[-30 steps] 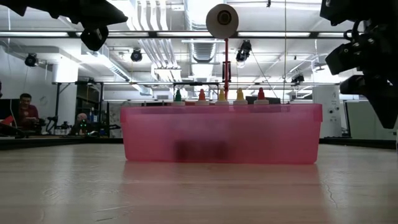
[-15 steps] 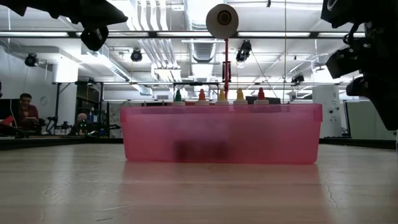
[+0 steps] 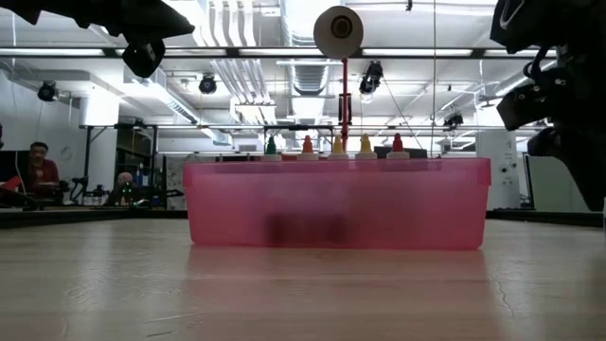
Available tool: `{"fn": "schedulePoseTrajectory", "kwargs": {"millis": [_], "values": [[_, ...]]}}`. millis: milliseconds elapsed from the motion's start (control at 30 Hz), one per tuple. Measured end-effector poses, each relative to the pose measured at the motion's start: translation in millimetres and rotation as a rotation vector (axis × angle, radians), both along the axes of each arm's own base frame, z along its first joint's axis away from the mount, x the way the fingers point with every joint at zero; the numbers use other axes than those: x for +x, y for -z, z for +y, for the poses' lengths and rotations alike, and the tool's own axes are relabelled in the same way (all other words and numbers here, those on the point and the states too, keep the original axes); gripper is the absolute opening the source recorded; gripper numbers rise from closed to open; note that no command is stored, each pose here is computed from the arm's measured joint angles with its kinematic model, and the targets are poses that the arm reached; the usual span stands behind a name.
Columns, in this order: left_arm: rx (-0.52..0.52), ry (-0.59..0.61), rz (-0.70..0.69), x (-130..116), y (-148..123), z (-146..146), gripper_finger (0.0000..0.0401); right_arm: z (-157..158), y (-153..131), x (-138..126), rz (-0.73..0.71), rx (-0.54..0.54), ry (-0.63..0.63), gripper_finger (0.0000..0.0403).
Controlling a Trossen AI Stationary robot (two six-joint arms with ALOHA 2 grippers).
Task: Pick & Place food coloring
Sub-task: Put the small red food coloring bottle into the red bin
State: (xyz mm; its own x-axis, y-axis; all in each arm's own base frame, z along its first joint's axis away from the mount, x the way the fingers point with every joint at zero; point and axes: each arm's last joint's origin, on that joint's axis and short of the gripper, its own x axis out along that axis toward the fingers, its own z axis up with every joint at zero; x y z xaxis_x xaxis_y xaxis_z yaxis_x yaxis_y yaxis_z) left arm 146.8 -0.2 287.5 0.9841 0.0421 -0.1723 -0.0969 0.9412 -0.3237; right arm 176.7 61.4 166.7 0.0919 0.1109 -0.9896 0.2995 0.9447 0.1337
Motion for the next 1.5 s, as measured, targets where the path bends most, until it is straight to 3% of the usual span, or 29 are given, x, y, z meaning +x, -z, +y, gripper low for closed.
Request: {"fn": "schedulePoseTrajectory", "kwargs": {"millis": [400, 1000, 1500], "values": [[0.0, 0.0, 0.0, 0.0, -0.1, 0.0, 0.0, -0.9, 4.2, -2.7, 0.012, -0.004, -0.002, 0.0159], [0.0, 0.0, -0.001, 0.0, -0.1, 0.0, 0.0, 0.0, 4.4, -0.7, -0.01, 0.01, -0.006, 0.007], [0.0, -0.001, 0.0, 0.0, 0.0, 0.0, 0.0, 0.6, 4.3, -0.8, -0.005, 0.033, -0.013, 0.0064]]}}
